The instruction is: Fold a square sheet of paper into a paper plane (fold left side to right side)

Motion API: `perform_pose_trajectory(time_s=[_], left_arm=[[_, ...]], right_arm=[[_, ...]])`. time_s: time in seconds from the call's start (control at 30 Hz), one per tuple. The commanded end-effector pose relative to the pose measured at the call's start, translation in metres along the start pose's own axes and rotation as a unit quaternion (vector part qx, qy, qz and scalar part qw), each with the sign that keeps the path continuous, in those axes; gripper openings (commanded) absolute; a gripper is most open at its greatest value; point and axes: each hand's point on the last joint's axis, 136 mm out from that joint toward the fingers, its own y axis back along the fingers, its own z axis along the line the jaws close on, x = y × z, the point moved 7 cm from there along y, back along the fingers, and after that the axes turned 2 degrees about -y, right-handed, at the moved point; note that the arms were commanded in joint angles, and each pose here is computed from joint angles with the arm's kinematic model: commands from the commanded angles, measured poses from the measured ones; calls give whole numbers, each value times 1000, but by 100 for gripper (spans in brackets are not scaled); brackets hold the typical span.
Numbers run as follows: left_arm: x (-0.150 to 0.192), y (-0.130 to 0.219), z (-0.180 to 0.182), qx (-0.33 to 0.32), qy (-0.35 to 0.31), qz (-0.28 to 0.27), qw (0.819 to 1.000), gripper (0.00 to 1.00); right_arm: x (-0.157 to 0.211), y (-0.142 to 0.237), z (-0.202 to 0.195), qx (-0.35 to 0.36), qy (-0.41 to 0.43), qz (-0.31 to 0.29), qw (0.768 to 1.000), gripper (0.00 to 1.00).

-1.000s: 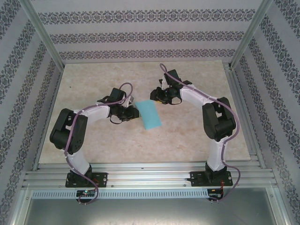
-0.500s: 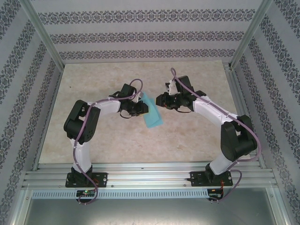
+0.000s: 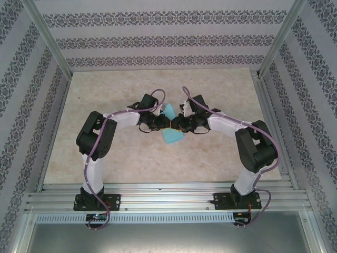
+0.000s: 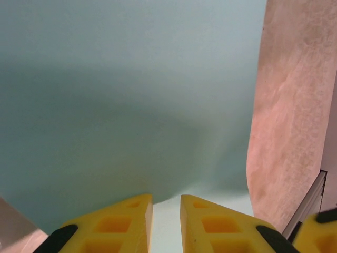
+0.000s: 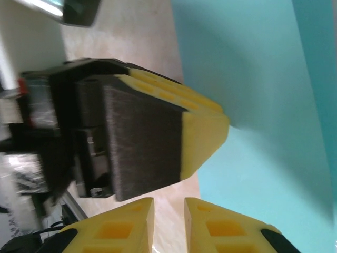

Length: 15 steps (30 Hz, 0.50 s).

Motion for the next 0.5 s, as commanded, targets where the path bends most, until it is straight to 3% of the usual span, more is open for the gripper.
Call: perform_pose_trajectory(time_s=[0.0,0.47], left_arm=[[4,-5,3,-24,-13,13,1000,21],[9,-15,15,-33,-6,28,999,21]], right_arm=[[-1,-12,-3,9,8,-3,1000,22],[5,-28,-21,36,-6,12,999,21]])
